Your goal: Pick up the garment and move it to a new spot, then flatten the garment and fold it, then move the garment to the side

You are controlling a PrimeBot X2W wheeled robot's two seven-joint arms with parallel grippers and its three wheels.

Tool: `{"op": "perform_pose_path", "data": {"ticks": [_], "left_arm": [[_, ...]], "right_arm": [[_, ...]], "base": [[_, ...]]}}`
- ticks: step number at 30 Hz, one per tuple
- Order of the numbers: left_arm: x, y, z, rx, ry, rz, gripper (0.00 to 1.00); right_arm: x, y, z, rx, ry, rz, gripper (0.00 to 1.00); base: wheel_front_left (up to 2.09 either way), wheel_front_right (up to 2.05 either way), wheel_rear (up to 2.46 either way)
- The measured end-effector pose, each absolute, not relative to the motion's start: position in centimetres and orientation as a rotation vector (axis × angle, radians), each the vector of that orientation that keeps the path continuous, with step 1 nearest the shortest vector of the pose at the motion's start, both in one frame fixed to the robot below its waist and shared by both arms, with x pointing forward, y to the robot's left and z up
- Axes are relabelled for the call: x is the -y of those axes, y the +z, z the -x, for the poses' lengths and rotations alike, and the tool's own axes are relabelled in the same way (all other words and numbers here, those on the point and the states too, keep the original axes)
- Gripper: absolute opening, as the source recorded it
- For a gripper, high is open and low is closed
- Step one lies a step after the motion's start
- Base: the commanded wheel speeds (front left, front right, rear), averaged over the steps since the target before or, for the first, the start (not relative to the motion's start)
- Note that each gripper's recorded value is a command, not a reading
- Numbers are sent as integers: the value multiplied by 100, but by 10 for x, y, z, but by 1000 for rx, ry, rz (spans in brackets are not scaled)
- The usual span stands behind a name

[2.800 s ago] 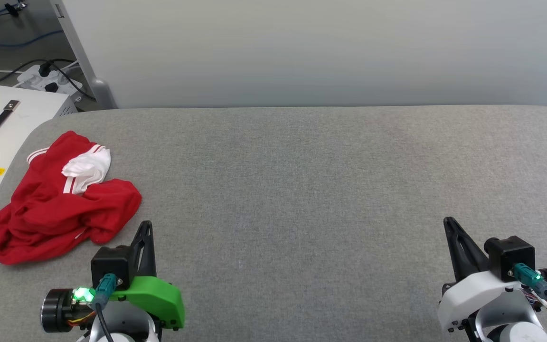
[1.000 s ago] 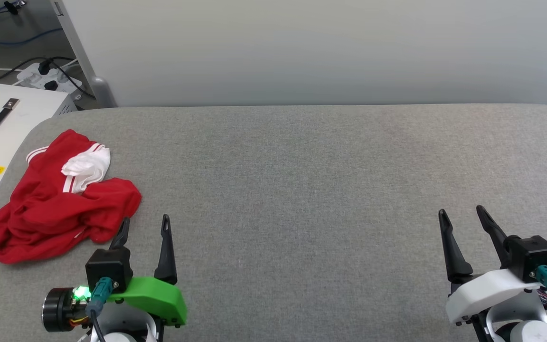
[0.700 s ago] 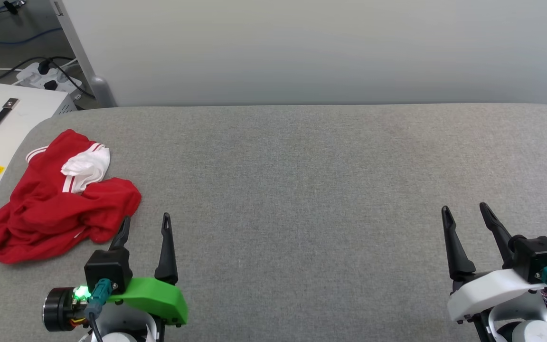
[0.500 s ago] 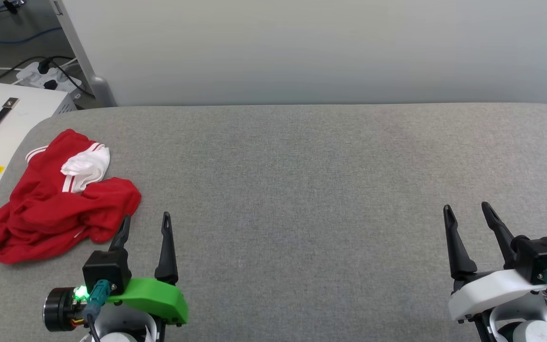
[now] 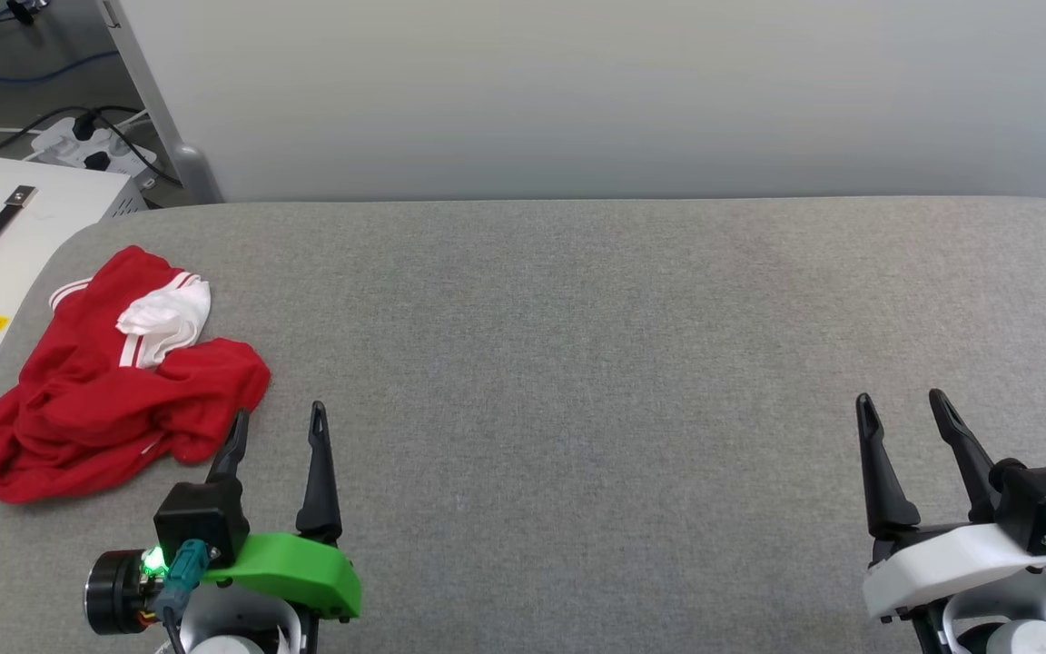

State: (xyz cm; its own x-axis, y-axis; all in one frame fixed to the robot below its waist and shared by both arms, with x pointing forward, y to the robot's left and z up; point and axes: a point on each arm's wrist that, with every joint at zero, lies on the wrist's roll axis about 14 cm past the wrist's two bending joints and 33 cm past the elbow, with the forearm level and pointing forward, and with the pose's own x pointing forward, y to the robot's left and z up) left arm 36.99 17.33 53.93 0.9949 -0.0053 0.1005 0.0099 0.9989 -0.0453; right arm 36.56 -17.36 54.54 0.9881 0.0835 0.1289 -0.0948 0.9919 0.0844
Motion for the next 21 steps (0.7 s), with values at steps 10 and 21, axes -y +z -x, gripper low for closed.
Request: {"op": "perform_pose_path", "data": {"ticks": [10,21], "left_arm": [[-172,541,-370,117,-8,60,100],[-169,543,-370,135,-16,71,100]], "right_arm": [[175,549,-365,148,85,-100,100],[174,552,-364,173,87,-102,100]], "base": [[0,0,0],[0,0,0]]}}
